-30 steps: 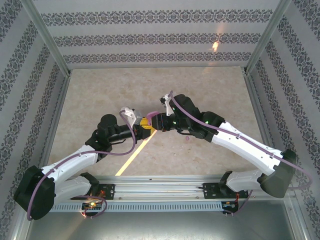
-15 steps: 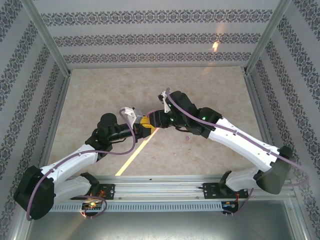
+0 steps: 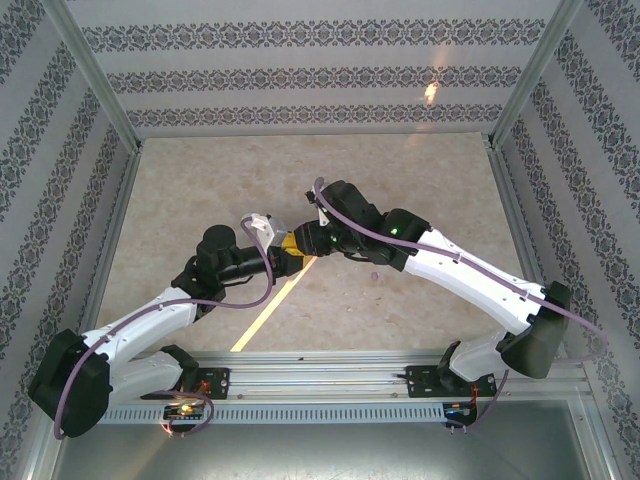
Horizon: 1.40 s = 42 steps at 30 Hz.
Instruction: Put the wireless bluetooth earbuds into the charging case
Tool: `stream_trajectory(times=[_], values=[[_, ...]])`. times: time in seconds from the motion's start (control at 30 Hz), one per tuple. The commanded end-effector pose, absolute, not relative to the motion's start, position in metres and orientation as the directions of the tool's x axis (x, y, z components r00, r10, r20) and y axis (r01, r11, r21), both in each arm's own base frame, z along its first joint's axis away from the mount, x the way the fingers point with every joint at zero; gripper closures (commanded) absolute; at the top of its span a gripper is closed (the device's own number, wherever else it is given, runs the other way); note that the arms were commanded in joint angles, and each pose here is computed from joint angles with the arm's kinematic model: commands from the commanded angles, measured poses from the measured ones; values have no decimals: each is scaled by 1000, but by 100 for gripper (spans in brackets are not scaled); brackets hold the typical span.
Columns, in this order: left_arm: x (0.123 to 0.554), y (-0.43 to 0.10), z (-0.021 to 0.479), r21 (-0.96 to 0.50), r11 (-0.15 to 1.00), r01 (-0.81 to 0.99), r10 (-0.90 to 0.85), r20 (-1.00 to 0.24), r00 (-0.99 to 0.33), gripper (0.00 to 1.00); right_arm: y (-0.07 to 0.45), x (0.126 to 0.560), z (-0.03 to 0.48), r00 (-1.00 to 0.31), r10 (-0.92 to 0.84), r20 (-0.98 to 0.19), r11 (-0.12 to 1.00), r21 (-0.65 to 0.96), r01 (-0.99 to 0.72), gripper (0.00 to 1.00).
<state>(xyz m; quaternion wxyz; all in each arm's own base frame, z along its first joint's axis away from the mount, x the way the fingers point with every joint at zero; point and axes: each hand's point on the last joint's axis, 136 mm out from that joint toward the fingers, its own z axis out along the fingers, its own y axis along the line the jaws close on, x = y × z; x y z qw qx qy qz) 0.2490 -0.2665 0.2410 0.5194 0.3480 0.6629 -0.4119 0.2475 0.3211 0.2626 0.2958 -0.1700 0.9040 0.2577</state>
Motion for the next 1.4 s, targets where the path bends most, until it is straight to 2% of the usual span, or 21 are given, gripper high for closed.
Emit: stream_trajectory(times=[0.0, 0.27, 0.93, 1.23, 1.37], values=[[249, -272, 254, -142, 408, 902, 34, -985, -170, 96, 323, 247, 267, -757, -168, -631, 812, 347, -470, 65], [249, -271, 251, -144, 411, 900, 36, -984, -174, 96, 326, 245, 272, -761, -155, -630, 796, 376, -473, 74], [250, -271, 253, -142, 414, 899, 31, -985, -170, 96, 324, 235, 264, -779, -159, -607, 807, 375, -457, 78], [251, -271, 254, -141, 415, 899, 30, -985, -169, 96, 318, 233, 265, -774, -159, -613, 817, 359, -452, 74], [250, -271, 254, -145, 413, 899, 29, -985, -172, 96, 318, 231, 269, -772, -154, -617, 809, 369, -457, 65]])
